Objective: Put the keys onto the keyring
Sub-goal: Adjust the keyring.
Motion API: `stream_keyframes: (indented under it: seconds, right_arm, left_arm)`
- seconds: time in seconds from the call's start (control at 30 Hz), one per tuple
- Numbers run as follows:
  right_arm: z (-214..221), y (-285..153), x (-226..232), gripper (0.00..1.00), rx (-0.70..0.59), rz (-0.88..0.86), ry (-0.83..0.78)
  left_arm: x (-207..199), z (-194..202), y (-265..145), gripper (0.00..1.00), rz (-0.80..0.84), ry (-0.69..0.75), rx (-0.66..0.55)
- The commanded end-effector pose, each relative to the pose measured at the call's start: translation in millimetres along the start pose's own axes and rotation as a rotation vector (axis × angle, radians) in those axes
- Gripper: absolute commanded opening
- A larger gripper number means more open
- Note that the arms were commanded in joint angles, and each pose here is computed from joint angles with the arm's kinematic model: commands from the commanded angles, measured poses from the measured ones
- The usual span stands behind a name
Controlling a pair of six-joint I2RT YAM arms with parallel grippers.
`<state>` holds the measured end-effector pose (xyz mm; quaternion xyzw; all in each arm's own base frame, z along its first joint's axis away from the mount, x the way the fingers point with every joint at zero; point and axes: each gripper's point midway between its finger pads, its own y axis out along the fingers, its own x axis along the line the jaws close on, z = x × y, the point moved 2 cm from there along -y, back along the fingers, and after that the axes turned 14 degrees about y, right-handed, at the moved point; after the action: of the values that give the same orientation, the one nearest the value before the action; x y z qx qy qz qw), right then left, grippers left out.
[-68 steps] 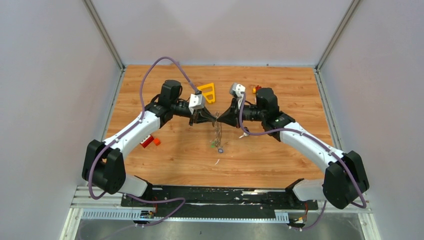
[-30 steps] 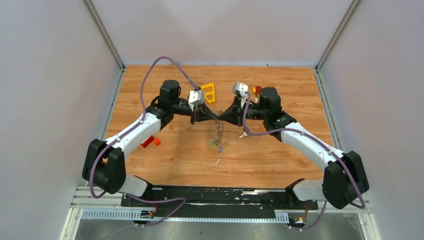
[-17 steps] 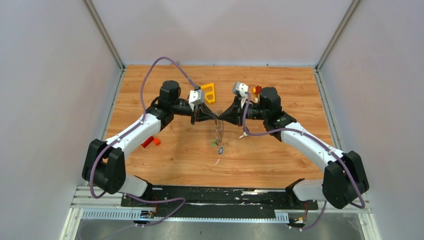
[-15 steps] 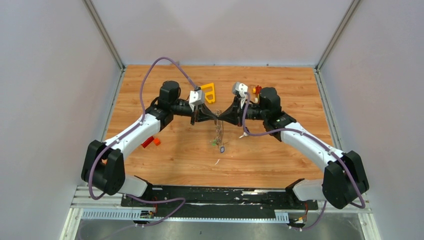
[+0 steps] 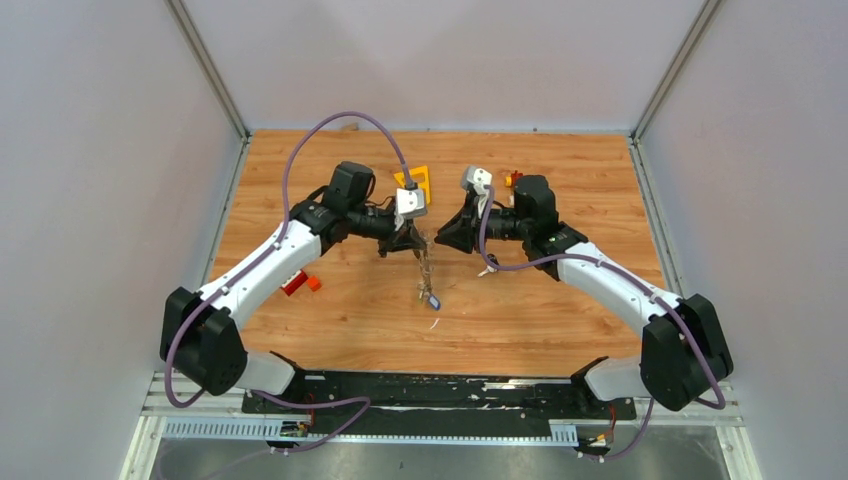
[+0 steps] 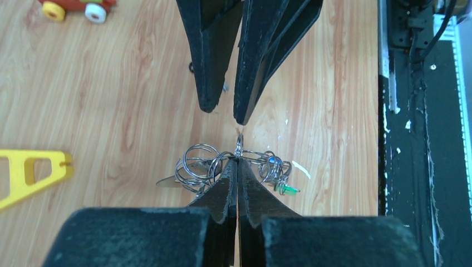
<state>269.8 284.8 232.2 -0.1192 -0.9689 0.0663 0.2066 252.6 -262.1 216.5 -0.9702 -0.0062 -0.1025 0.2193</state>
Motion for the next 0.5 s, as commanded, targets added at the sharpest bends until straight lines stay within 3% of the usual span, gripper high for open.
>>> stream_keyframes:
  seconds: [0.0, 0.47]
  right_arm:
    - [-19, 0, 4, 0.25, -0.035, -0.031, -0.08]
    - [-9, 1, 17, 0.37, -0.004, -0.15, -0.121]
  left_arm:
    - [2, -14, -16, 0.0, -0.052, 0.035, 0.087]
    - [3, -33, -38, 0.0, -0.127, 0.033, 0.335]
